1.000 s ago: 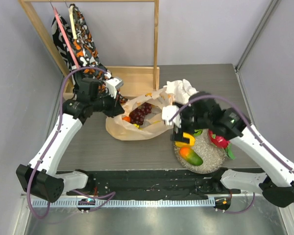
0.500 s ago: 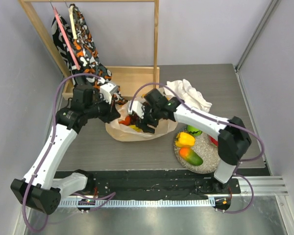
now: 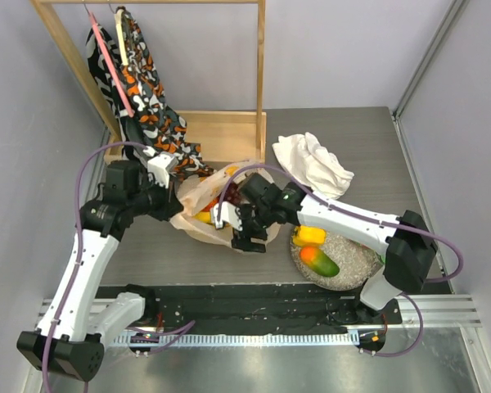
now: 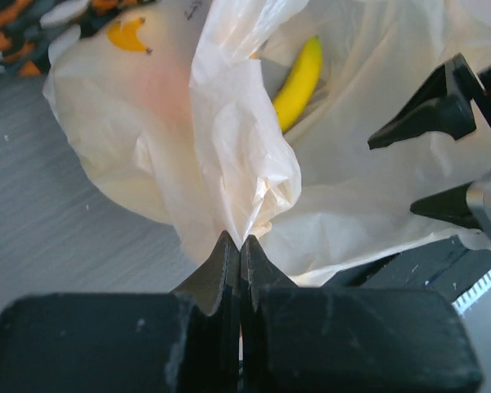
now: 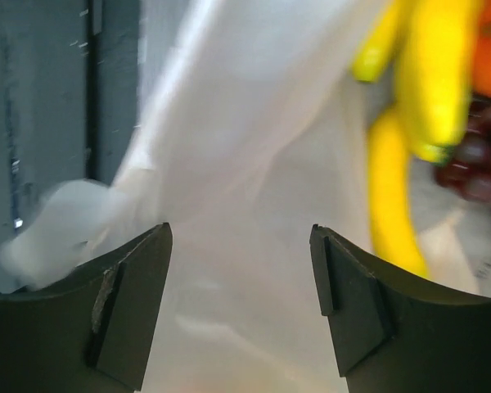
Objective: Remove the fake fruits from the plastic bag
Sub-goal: Adjust the plastic bag at the center of the board.
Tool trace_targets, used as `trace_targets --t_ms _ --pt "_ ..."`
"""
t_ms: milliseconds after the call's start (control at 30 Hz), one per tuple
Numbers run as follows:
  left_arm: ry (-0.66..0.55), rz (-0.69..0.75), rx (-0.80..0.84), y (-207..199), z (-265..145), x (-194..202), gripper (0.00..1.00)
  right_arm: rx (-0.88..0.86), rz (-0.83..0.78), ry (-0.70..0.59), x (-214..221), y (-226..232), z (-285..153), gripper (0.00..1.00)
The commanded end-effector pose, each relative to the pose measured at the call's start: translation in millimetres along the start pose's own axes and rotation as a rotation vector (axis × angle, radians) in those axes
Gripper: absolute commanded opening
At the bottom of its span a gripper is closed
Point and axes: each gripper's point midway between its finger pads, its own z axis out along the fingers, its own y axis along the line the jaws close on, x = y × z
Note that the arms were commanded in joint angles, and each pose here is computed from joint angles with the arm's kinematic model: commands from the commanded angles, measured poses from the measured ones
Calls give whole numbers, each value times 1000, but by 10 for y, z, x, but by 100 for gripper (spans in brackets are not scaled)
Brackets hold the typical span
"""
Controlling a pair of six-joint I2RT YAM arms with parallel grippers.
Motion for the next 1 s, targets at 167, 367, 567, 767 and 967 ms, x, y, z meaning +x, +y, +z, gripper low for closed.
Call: trace_targets --t_ms 167,367,567,767,967 --pt "245 332 -291 468 -663 571 0 -12 -35 29 74 102 425 79" --pt "171 335 -231 328 -616 732 0 141 -85 -37 -471 -446 440 80" --pt "177 269 -260 426 -467 663 0 153 -53 -119 -846 -744 492 74" --pt "137 272 -280 453 -462 525 0 116 30 -154 -962 -741 518 71" --pt "40 246 -256 339 -503 316 0 -60 -146 -89 -785 -106 144 68"
